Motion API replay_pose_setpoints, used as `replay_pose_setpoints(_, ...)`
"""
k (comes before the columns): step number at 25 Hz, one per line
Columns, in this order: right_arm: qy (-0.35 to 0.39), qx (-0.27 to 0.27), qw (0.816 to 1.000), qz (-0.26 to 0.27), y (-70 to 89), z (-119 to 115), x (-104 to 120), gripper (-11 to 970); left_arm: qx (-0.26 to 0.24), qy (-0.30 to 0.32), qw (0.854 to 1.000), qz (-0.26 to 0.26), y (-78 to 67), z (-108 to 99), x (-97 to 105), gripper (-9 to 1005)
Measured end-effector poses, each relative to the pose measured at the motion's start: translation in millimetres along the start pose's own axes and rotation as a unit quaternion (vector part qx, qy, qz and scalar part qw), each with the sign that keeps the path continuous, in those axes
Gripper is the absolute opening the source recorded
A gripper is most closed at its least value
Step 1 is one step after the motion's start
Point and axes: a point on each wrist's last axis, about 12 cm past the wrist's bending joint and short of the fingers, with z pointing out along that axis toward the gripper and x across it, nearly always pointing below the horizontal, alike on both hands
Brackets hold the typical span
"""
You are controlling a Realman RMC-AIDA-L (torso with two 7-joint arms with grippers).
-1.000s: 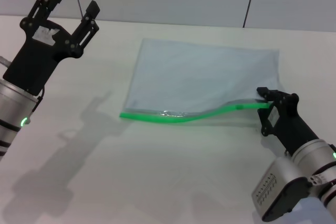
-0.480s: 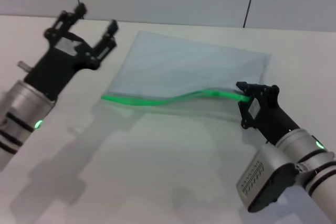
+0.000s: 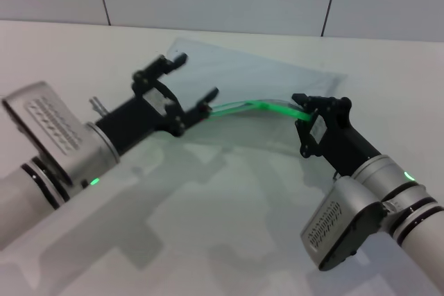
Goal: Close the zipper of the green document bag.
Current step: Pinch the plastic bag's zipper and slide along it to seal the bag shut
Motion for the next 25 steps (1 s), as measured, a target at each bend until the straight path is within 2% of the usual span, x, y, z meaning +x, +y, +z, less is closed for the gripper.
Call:
replay_pose_setpoints(9,-0.019,-0.003,1.0,-0.011,1.2,1,-7,49,0.05,0.004,0.994,0.099,-18.0,9,-1,638)
replay_pose_setpoints(17,-0.039,-0.006,0.999,-0.021,2.5,1,-14,50,0.058,-0.005,0.985,0.16,-19.1,15,-4,632)
replay_pose_setpoints(25,-0.054,-0.008,0.998,-0.028,2.8,2,-19,51,0.061,-0.01,0.982,0.177,-19.4,18,-6,625)
